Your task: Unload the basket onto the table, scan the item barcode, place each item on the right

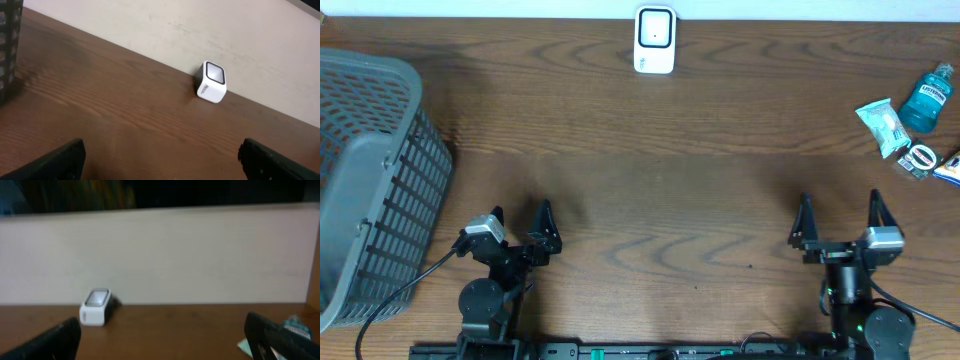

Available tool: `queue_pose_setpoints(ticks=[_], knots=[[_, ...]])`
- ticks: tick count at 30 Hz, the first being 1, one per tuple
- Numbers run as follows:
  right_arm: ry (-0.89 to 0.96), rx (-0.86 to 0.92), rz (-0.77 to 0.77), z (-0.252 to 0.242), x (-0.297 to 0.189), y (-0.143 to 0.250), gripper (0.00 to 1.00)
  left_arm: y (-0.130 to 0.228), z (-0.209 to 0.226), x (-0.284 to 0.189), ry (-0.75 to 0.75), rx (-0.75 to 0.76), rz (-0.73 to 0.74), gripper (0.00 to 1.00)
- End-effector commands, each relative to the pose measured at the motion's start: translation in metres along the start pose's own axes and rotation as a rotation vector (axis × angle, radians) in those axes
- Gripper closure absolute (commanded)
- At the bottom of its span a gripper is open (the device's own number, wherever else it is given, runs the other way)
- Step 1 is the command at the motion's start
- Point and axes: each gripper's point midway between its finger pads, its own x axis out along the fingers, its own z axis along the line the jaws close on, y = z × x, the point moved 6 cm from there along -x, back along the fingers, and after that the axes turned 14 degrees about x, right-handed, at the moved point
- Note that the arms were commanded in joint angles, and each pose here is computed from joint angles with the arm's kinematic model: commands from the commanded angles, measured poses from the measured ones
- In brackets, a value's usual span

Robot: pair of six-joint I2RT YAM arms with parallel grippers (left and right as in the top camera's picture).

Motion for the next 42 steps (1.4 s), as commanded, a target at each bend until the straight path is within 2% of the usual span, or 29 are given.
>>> queue_pose_setpoints(ticks=[1,7,12,36,42], knots=[[-0.002,0.016,0.017,-0.005,0.002,0.020,0.01,0.013,0.005,0.001,-0.024,0.002,0.044,0.03],[0.017,0.039,0.092,-0.016,0.003,0.055,0.01,0.013,0.005,0.001,-0.024,0.002,0.044,0.02],[0.065,0.055,0.233,-0.024,-0.001,0.080,0.01,0.013,0.005,0.001,-0.024,0.002,0.044,0.02],[0.067,0.055,0.236,-0.024,-0.001,0.081,0.01,0.012,0.005,0.001,-0.032,0.018,0.041,0.03],[0.067,0.055,0.236,-0.024,-0.001,0.081,0.01,-0.010,0.012,-0.001,-0.103,0.013,-0.088,0.02]])
